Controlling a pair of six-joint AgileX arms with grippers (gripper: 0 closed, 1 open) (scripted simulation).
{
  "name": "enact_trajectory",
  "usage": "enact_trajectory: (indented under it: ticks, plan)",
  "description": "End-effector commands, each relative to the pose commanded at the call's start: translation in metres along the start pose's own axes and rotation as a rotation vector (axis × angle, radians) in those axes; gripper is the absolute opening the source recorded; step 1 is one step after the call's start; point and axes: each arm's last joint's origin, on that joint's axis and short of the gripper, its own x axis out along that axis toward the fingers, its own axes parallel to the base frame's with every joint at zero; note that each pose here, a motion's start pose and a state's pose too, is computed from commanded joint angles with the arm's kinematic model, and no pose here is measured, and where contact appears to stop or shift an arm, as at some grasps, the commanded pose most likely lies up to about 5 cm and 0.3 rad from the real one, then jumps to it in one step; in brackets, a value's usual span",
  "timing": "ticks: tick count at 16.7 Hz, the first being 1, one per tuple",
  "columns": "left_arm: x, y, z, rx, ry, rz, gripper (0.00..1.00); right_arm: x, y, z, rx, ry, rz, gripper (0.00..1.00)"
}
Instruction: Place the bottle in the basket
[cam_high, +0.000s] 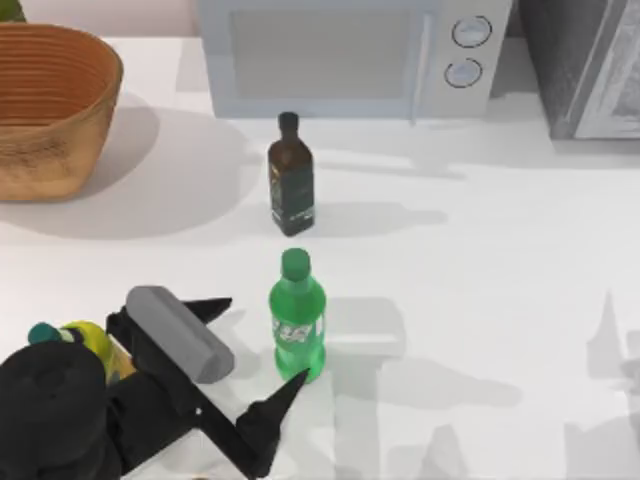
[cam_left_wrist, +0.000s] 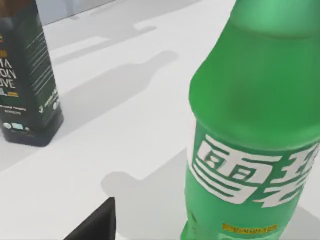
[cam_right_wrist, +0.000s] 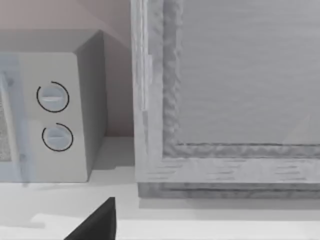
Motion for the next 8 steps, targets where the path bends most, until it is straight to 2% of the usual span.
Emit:
enact_trajectory:
  ticks: [4, 8]
  plan:
    - [0.008, 0.001, 0.006, 0.004, 0.002, -0.01, 1.0, 0.0, 0.0, 0.0, 0.0, 0.0, 0.0, 1.0]
    - [0.035, 0.0, 0.01, 0.01, -0.002, -0.023, 1.0, 0.0, 0.0, 0.0, 0.0, 0.0, 0.0, 1.0]
